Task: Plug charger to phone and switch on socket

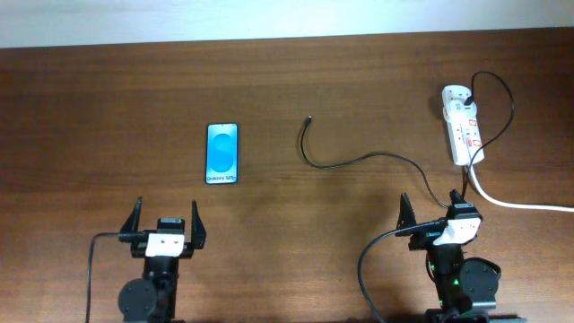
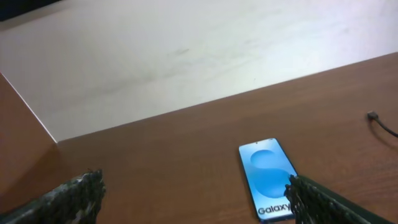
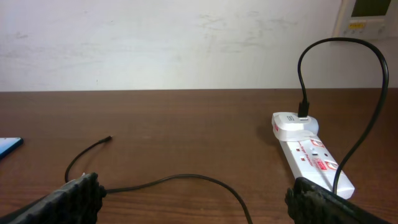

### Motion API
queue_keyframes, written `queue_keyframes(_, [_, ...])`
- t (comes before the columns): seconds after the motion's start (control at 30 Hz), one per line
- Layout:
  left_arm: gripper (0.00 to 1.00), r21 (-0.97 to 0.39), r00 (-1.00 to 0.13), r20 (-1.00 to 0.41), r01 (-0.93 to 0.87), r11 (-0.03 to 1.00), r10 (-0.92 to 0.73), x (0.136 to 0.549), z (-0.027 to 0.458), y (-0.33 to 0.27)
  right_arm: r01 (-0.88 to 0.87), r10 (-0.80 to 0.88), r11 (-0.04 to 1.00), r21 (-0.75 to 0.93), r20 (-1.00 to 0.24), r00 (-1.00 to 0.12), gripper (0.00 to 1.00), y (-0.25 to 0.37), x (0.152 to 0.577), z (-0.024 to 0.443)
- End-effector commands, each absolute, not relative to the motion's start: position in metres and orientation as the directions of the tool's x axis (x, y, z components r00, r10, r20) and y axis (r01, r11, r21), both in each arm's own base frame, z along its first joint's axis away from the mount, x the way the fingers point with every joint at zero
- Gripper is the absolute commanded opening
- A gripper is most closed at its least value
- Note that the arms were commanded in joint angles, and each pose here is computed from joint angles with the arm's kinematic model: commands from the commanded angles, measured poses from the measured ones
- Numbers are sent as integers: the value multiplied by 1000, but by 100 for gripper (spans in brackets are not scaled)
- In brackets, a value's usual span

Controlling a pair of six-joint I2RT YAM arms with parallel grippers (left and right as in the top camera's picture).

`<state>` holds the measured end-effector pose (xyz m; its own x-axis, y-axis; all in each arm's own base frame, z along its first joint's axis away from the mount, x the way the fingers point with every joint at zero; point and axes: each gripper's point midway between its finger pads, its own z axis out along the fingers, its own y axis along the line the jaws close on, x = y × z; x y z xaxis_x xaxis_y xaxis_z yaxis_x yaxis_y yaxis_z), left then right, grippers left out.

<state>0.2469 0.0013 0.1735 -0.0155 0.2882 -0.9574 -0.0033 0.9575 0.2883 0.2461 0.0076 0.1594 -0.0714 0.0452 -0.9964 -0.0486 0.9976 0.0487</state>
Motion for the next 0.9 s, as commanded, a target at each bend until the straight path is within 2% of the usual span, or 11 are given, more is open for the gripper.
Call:
queue_keyframes(0.0, [100,296,-78,-952,21,955,296,246,156,1,-57,38,997,42,-997,-73,98,10,246,157])
queue_keyframes(0.2, [99,295,-76,-952,26,955,296,246,156,0,-57,38,997,42,-997,-73,98,10,246,157])
queue_keyframes(0.4, [99,253,3,-966,196,947,257,243,166,-32,-57,38,997,42,-997,-73,98,10,246,157])
queue_keyframes(0.6, [99,168,-4,-985,194,966,173,242,187,-32,-57,38,997,42,-997,-73,98,10,246,157])
queue_keyframes(0.87, [99,148,-49,-985,256,955,166,255,228,-42,-57,38,998,42,-997,-73,98,10,246,157])
